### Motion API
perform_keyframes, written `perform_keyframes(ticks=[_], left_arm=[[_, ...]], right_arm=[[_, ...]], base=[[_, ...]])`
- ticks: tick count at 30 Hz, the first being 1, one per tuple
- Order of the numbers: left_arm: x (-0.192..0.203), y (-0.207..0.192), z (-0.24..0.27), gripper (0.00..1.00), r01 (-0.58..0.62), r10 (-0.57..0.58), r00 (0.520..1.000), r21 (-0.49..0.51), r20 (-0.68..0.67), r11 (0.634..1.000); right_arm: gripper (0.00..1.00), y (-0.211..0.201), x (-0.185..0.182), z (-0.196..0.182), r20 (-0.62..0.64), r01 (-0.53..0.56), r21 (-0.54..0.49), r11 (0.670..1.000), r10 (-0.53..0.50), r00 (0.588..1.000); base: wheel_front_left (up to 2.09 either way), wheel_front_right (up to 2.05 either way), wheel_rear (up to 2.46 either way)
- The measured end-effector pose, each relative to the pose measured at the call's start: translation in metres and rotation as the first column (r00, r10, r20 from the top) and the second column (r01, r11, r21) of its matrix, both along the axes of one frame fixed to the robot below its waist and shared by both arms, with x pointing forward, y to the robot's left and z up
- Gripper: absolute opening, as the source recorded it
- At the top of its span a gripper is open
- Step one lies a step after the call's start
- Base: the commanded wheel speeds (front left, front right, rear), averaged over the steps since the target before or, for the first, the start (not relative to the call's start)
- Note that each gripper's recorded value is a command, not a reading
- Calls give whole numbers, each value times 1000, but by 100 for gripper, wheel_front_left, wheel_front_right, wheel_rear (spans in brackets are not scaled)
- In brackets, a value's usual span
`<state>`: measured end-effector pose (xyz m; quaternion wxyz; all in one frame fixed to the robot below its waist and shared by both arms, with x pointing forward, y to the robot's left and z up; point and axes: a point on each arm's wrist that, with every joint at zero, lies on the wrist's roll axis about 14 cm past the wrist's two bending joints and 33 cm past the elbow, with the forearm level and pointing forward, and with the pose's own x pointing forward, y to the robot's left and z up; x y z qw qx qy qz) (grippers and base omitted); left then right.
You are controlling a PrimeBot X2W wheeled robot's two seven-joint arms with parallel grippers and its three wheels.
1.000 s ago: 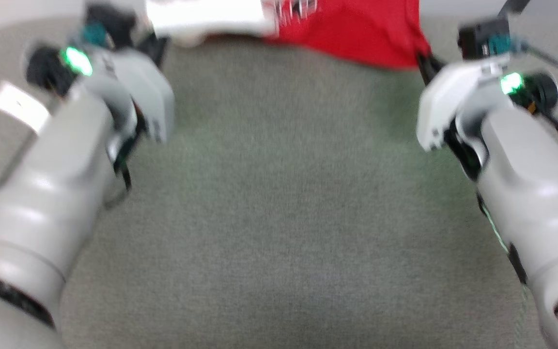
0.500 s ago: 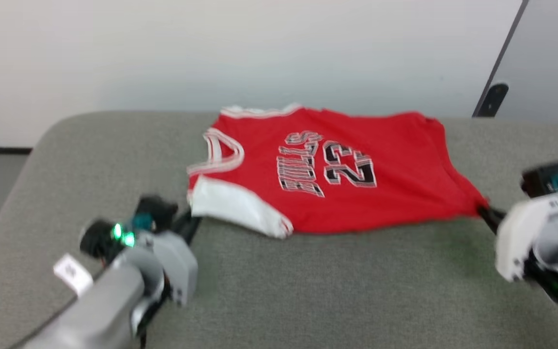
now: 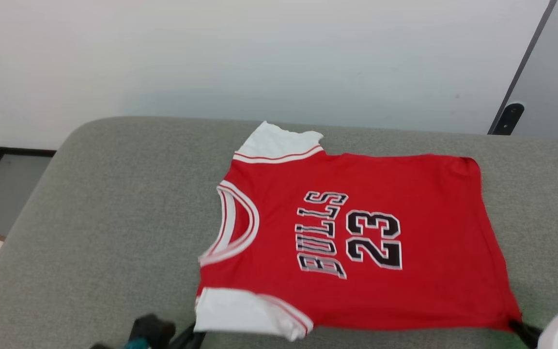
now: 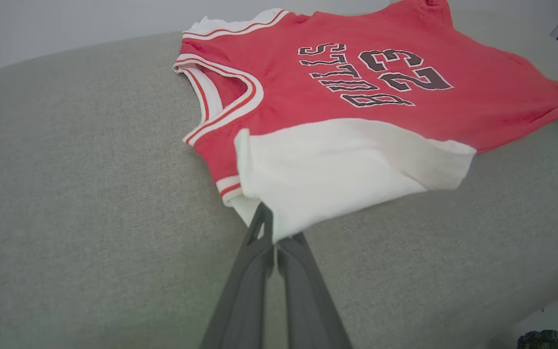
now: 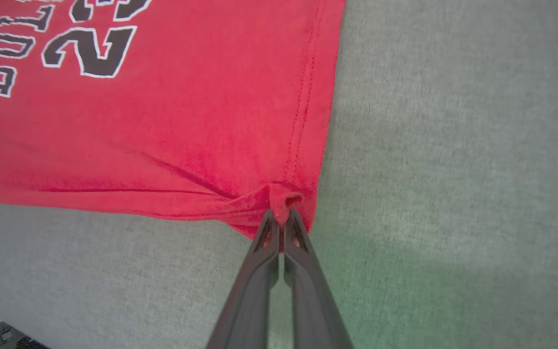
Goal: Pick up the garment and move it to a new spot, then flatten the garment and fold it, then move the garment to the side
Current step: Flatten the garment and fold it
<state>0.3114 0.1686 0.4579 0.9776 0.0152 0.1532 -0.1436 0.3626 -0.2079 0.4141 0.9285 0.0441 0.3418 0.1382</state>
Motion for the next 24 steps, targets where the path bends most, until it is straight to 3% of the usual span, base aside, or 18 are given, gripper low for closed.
perform_keyframes(ticks=[6,10,18,24], left_arm=[[-26,-4,-15,0,-56,51,996,-64,-74,996],[-24,-1,-10,0,-44,39,996,-58,-83,997],[32,14,31,0,38,-37,999,33,-17,999],[76,14,37,1,100,-96,994,79,-58,992]], right_arm=[[0,-5,-25,-14,-71,34,18,999,-32,997],[0,-7,-21,-5,-63,38,3,999,-38,997],[0,3,16,24,-38,-5,-59,998,3,999],[0,5,51,32,-59,-25,-128,991,17,998]], base=[[0,0,0],[0,0,0],[0,0,0],[0,0,0]])
